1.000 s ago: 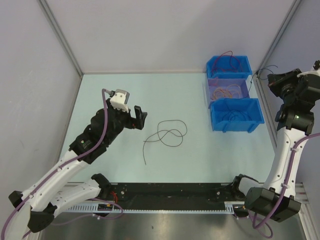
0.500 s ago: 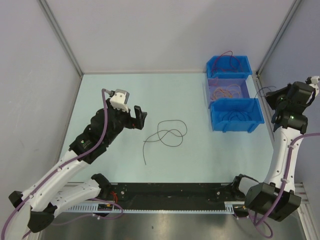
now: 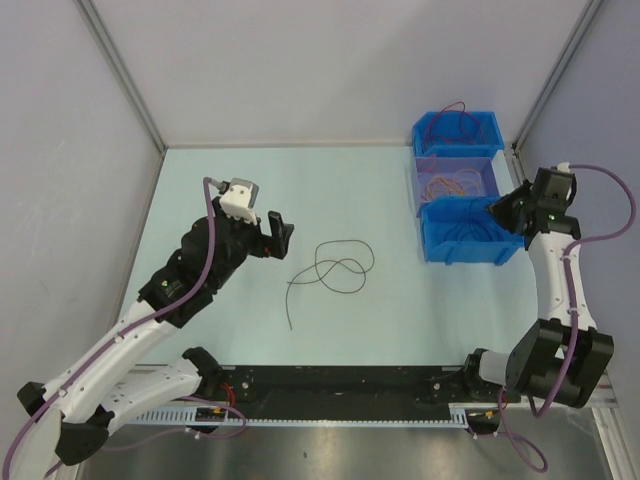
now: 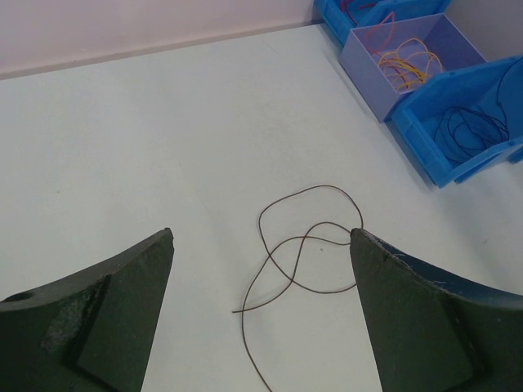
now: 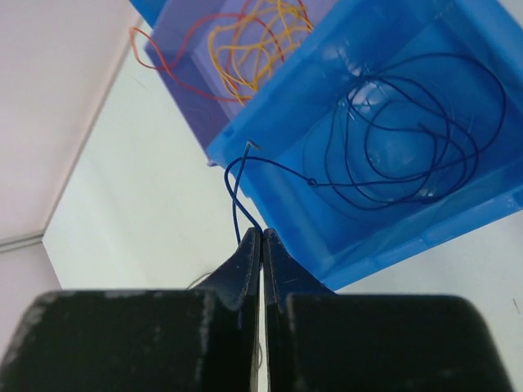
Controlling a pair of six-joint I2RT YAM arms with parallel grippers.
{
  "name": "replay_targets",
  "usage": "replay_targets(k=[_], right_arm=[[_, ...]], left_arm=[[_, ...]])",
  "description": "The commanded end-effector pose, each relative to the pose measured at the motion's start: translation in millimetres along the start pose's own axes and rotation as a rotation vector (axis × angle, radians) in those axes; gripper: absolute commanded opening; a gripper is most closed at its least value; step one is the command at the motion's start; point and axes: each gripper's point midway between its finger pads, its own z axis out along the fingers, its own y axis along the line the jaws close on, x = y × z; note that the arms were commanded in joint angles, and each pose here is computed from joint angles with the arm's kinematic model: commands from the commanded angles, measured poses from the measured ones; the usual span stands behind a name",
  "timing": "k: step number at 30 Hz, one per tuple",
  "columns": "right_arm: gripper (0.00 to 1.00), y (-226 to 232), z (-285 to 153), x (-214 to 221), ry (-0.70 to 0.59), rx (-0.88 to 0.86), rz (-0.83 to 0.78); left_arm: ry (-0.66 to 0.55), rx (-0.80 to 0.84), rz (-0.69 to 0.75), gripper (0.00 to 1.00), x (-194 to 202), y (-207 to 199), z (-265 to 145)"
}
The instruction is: Untangle the cables
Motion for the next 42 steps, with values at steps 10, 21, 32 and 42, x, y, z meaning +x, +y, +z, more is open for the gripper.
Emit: replay_targets(k=[10,21,32,42], right_arm=[[0.0,-52.5,38.4,13.8,0.006,0.163,0.061],[0.0,-66.3,35.4,-1.2,-0.026,0.176,0.061],[0.61,-33.5,1.4,-27.0,-0.142,0.053,0.012],[0.62,29.7,-26.2,-6.7,-0.145,-0.098,-0.119]], left_arm=[[-0.01,0.007,0.009,0.93,-3.0,0.2,-0.7],[0.004,0.002,0.013,0.93,0.4,0.5,2.4],[0.019,-0.009,0.017,0.94,3.3,2.0,5.1],[0.049,-0.018,0.019,0.94,8.9,2.6,10.2]])
